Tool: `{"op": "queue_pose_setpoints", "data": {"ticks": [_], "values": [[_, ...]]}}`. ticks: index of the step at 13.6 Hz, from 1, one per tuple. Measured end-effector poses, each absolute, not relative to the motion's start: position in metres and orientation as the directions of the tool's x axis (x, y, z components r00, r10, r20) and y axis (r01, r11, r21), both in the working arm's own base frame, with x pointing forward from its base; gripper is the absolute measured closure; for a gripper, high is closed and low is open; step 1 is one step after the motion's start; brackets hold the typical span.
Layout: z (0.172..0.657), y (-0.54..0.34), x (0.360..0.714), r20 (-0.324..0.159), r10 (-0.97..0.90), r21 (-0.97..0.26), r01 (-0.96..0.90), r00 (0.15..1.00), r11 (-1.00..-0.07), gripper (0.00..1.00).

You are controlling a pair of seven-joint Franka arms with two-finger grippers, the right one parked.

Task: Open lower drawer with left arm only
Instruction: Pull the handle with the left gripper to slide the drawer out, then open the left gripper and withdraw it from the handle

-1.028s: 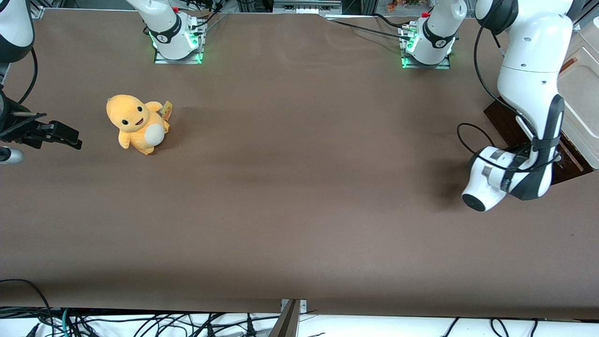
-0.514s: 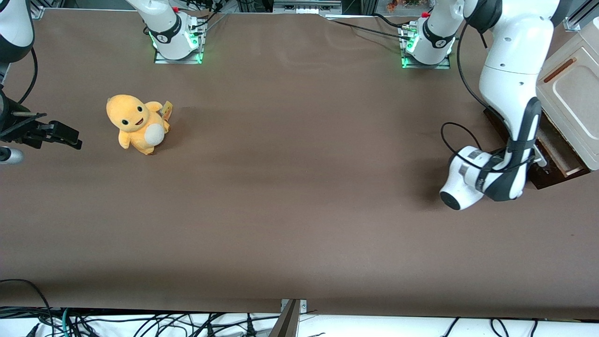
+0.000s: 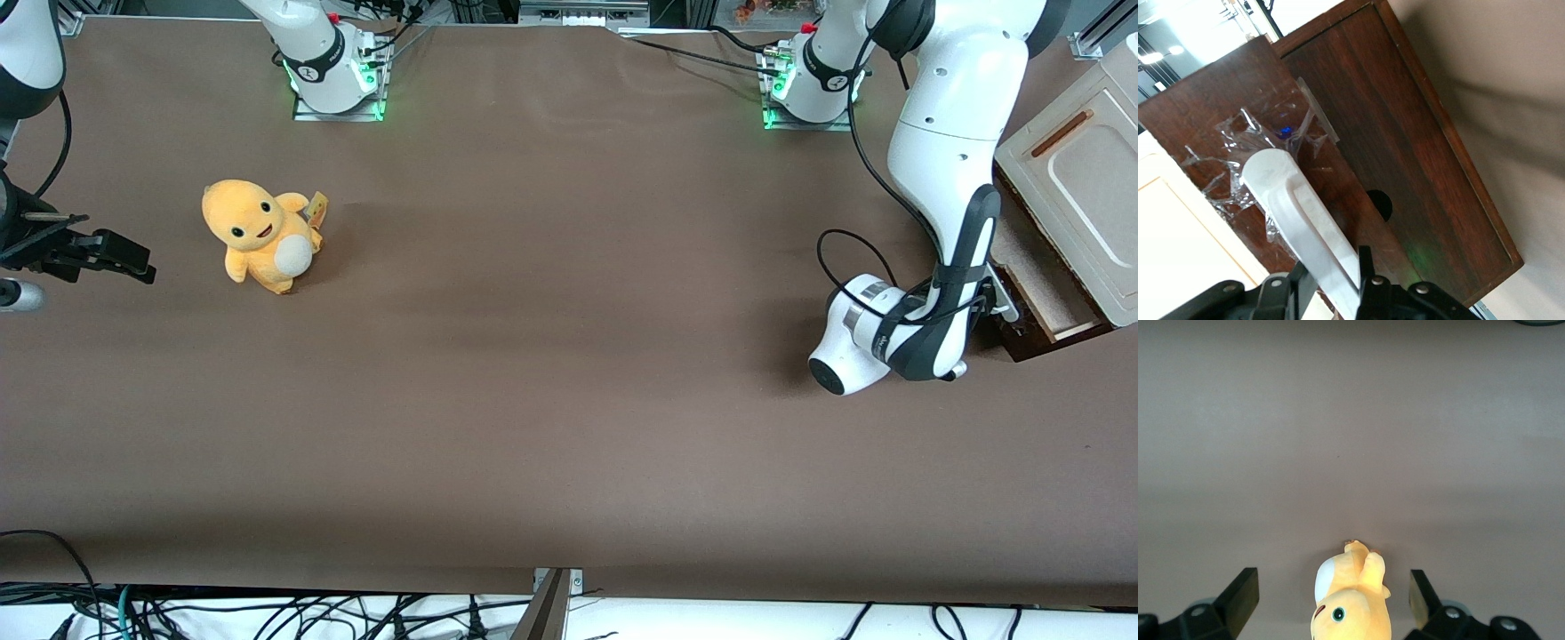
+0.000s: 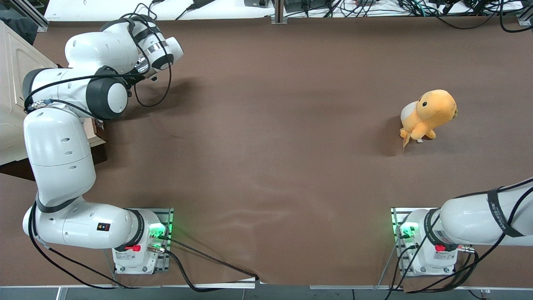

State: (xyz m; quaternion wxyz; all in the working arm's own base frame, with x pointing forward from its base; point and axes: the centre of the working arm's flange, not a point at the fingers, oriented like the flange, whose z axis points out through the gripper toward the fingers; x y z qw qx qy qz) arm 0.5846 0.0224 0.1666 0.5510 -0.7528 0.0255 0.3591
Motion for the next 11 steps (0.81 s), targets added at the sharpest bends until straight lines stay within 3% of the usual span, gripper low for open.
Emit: {"op": "queue_pose_setpoints", "data": {"ticks": [3,4,6,9,11], "values": [[0.174,0.004,0.593,-0.580,0.321,-0.800,-0.449,0.749,-0.398,0.36],[0.183,-0.001,0.600,-0.575,0.315,-0.800,-0.438,0.755,-0.411,0.22],[0.211,-0.010,0.620,-0.565,0.315,-0.782,-0.374,0.763,-0.498,0.04],[0.266,-0.016,0.649,-0.540,0.312,-0.694,-0.204,0.781,-0.691,0.00],[0.313,-0.003,0.662,-0.523,0.319,-0.554,-0.030,0.790,-0.832,0.00]]}}
